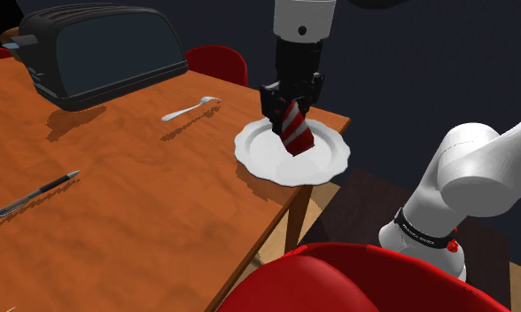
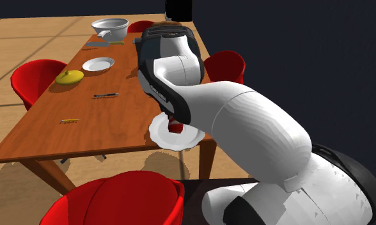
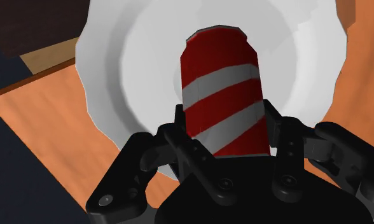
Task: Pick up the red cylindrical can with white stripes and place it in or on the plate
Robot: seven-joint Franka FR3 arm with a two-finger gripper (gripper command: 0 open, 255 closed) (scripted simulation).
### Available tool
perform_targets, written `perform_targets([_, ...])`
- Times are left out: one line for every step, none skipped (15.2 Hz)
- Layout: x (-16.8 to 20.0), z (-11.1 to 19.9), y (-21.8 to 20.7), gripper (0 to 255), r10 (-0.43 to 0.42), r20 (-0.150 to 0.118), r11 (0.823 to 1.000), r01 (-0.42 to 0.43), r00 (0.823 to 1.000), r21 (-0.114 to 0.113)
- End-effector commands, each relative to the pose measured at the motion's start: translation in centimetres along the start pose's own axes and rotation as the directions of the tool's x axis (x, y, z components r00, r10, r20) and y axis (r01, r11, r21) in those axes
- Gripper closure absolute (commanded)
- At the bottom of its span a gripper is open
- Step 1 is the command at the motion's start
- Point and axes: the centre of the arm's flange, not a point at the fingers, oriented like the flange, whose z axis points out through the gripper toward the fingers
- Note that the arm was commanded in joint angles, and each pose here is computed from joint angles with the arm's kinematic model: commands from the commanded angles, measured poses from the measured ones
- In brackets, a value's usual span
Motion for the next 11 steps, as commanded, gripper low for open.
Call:
perform_targets([-0.09, 1.63, -0.08, 255, -0.002, 0.016, 1.0, 0.002, 1.0, -0.009])
perform_targets([-0.09, 1.63, -0.08, 255, -0.002, 0.016, 1.0, 0.002, 1.0, -0.009])
perform_targets([-0.09, 1.63, -0.08, 255, -0.002, 0.016, 1.0, 0.002, 1.0, -0.009])
perform_targets([-0.09, 1.63, -0.07, 255, -0.002, 0.016, 1.0, 0.002, 1.0, -0.009])
perform_targets([-0.09, 1.63, -0.07, 255, -0.002, 0.016, 1.0, 0.002, 1.0, -0.009])
perform_targets([-0.09, 1.63, -0.08, 255, -0.002, 0.016, 1.0, 0.002, 1.0, -0.009])
perform_targets([-0.09, 1.63, -0.08, 255, -0.002, 0.016, 1.0, 0.002, 1.0, -0.009])
perform_targets([-0.09, 1.63, -0.08, 255, -0.002, 0.016, 1.0, 0.002, 1.0, -0.009])
perform_targets([-0.13, 1.75, -0.03, 0, -0.002, 0.016, 1.0, 0.002, 1.0, -0.009])
perform_targets([-0.15, 1.83, 0.1, 0, -0.002, 0.016, 1.0, 0.002, 1.0, -0.009])
perform_targets([-0.11, 1.83, 0.11, 0, -0.002, 0.016, 1.0, 0.002, 1.0, -0.009])
